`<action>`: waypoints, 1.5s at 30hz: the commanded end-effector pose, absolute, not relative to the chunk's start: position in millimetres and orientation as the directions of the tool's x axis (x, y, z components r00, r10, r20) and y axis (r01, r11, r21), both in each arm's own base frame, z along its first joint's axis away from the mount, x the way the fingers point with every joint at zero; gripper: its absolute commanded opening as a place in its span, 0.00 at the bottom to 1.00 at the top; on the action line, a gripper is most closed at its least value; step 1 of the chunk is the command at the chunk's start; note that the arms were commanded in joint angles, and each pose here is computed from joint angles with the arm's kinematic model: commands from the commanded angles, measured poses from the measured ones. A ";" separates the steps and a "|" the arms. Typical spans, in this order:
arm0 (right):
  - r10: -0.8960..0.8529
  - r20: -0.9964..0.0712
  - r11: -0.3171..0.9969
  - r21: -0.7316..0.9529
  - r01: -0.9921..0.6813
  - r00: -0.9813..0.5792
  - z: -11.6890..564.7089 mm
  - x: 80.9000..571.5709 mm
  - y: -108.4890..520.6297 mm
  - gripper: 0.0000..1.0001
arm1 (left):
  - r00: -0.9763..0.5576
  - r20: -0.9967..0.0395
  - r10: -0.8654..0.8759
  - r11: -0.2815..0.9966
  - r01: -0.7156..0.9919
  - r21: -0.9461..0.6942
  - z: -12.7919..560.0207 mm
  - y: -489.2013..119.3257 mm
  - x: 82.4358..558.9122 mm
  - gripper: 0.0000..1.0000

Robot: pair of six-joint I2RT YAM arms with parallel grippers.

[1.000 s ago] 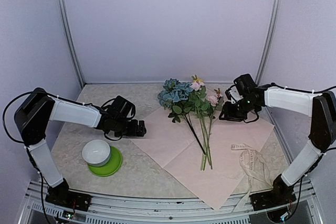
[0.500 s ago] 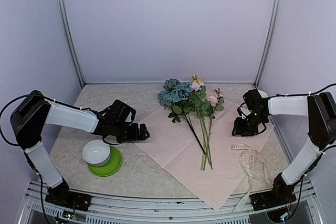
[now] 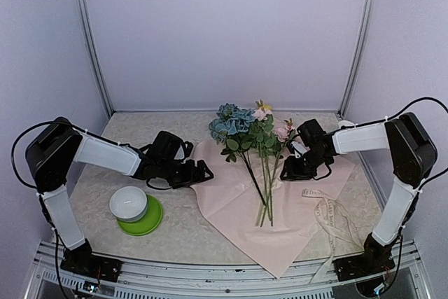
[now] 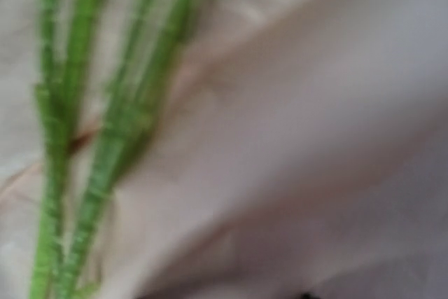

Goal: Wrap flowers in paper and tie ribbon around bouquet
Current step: Move the flattened wrapping paper to the center of the board, then pick up the bottom corner of the flattened wrapping paper from the center of the board.

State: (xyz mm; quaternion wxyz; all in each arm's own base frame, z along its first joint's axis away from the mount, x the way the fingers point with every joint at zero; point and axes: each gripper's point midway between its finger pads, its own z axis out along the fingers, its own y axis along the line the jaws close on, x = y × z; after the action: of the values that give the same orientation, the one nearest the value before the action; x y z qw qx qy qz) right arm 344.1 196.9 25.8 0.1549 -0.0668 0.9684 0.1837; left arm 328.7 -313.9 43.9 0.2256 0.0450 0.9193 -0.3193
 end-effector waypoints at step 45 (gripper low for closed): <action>-0.740 -0.299 0.592 0.135 -0.794 -0.602 89.6 172.6 319.9 0.54 | -0.830 -0.519 -0.201 0.860 0.104 -0.499 46.0 -248.8 338.5 0.01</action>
State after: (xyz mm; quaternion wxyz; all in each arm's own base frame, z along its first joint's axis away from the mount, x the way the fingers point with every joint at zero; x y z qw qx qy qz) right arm 249.4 330.4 121.0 0.1838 -0.3495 0.8976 0.1958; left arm 341.1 -251.3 41.5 0.2845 -0.0323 0.9187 -0.2719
